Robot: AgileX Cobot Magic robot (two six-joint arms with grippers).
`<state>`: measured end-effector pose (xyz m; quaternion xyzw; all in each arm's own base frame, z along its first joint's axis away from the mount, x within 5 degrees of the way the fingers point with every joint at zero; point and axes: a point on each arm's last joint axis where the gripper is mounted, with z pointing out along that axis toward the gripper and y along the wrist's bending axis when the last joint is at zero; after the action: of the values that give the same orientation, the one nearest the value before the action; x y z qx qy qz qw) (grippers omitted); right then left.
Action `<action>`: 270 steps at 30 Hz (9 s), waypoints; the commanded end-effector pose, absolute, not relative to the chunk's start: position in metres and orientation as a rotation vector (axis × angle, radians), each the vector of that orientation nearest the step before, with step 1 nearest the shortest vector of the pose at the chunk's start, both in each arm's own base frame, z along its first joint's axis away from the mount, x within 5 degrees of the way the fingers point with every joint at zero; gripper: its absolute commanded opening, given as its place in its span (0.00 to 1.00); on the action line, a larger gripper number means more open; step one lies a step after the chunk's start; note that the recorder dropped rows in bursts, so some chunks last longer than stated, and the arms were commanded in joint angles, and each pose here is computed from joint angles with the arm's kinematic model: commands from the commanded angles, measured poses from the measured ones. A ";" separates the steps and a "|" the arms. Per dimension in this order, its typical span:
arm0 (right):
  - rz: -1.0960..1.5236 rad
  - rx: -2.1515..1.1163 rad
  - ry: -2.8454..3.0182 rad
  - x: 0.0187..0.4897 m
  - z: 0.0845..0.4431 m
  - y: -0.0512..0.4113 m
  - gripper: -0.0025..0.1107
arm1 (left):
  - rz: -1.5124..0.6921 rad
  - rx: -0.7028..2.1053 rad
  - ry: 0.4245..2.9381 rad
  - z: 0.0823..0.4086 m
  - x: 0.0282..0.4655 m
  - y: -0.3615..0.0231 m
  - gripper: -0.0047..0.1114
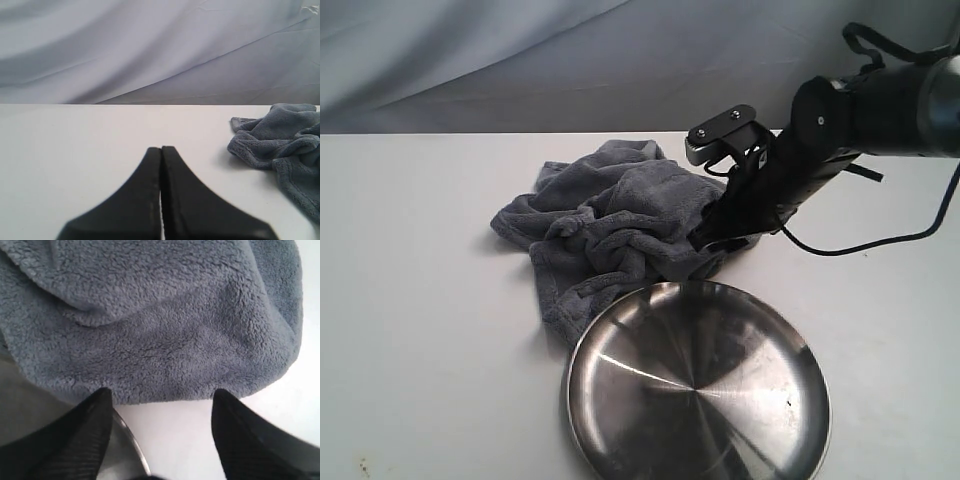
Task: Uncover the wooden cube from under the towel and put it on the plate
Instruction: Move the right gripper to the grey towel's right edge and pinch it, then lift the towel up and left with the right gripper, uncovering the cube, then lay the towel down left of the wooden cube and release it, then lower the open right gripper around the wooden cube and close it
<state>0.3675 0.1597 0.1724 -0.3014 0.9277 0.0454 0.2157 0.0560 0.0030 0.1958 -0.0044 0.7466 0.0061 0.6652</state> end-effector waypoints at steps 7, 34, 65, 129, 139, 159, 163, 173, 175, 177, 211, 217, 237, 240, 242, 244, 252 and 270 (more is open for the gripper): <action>0.196 -0.542 2.622 0.377 0.157 0.163 0.63 | 0.017 -0.010 1.681 0.195 0.056 0.003 0.04; 0.302 -0.358 2.699 0.379 0.130 0.169 0.08 | 0.017 -0.010 1.681 0.195 0.056 0.003 0.04; 0.303 -0.486 2.492 0.371 0.205 0.166 0.02 | 0.018 -0.008 1.681 0.195 0.056 0.003 0.04; 0.361 -0.672 1.845 0.398 0.263 0.277 0.02 | 0.019 -0.007 1.681 0.195 0.056 0.003 0.04; 0.327 -0.605 1.865 0.412 0.214 0.287 0.02 | 0.019 -0.007 1.681 0.195 0.056 0.003 0.04; 0.431 -0.861 2.030 0.445 0.169 0.329 0.02 | 0.019 -0.007 1.681 0.195 0.056 0.003 0.04; 0.429 -0.849 2.051 0.456 0.155 0.327 0.02 | 0.019 -0.007 1.681 0.195 0.056 0.003 0.04; 0.454 -0.857 2.095 0.477 0.128 0.325 0.02 | 0.019 -0.007 1.681 0.195 0.056 0.003 0.04; 0.446 -0.866 2.106 0.477 0.120 0.325 0.02 | 0.019 -0.007 1.681 0.195 0.056 0.003 0.04; 0.448 -0.865 2.114 0.477 0.118 0.325 0.02 | 0.019 -0.007 1.681 0.195 0.056 0.003 0.04; 0.495 -0.911 2.074 0.465 0.186 0.323 0.86 | 0.019 -0.007 1.681 0.195 0.056 0.003 0.04; 0.475 -0.979 2.075 0.458 0.207 0.319 0.86 | 0.019 -0.007 1.681 0.195 0.056 0.003 0.04; 0.215 -1.519 2.397 0.416 0.220 0.282 0.86 | 0.019 -0.007 1.681 0.195 0.056 0.003 0.04; 0.118 -1.550 2.384 0.419 0.219 0.277 0.86 | 0.019 -0.007 1.681 0.195 0.056 0.003 0.04; 0.076 -1.559 2.381 0.421 0.219 0.275 0.86 | 0.019 -0.007 1.681 0.195 0.056 0.003 0.04; 0.052 -1.563 2.379 0.422 0.219 0.274 0.86 | 0.019 -0.007 1.681 0.195 0.056 0.003 0.04; 0.027 -1.527 2.403 0.423 0.219 0.272 0.86 | 0.019 -0.007 1.681 0.195 0.056 0.003 0.04; 0.150 -1.569 2.370 0.448 0.210 0.233 0.86 | 0.019 -0.007 1.681 0.195 0.056 0.003 0.04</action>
<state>0.4466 0.2337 0.2103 -0.5305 0.8351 0.0313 0.1423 0.0560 0.0030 0.1958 -0.0036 0.7466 0.0068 0.6652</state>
